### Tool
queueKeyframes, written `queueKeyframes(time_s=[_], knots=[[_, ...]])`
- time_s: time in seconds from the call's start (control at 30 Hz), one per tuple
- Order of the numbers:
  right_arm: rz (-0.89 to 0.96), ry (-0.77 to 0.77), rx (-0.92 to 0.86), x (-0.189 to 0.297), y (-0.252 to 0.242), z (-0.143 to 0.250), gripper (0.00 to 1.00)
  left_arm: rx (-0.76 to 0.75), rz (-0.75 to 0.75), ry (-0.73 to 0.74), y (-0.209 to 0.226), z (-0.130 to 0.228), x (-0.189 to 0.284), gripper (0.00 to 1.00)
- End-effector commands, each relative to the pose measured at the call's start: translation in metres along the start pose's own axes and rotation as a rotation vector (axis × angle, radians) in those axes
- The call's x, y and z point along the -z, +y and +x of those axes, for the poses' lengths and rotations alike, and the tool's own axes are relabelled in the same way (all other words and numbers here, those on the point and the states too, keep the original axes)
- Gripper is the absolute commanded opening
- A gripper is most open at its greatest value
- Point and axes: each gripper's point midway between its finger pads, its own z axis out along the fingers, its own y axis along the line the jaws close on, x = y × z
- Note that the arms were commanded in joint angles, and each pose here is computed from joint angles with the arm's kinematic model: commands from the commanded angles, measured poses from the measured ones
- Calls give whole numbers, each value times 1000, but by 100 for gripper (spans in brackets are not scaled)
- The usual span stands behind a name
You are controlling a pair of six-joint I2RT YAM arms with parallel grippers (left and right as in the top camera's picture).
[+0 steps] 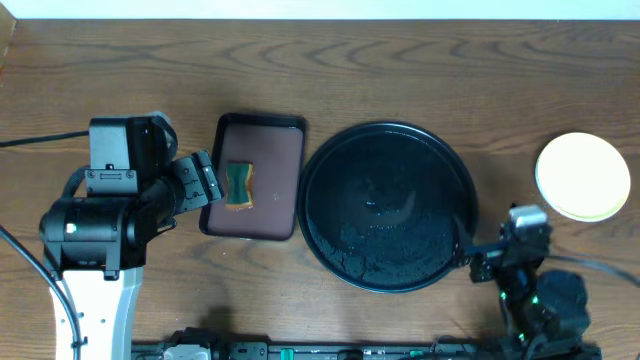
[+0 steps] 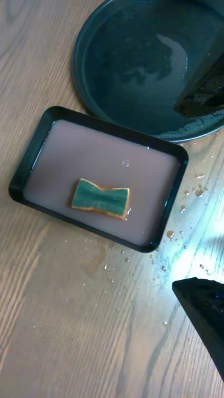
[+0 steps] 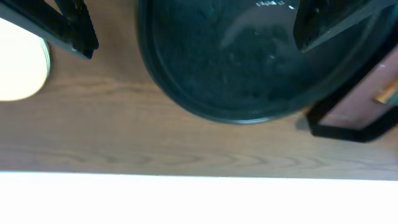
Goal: Clean dirty plates on tray and stack at the side
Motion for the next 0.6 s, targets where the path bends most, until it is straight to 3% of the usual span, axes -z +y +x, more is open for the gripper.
queueKeyframes(time_s=[0.0, 0.17, 0.33, 0.57], knots=[[29, -44, 11, -1, -8, 17, 99, 1, -8, -10, 2, -3, 3, 83], [35, -96, -25, -20, -13, 36, 99, 2, -8, -10, 2, -3, 3, 83], [25, -228, -19, -27, -12, 22, 99, 1, -8, -10, 2, -3, 3, 83], [26, -223, -19, -27, -12, 22, 99, 1, -8, -10, 2, -3, 3, 83]])
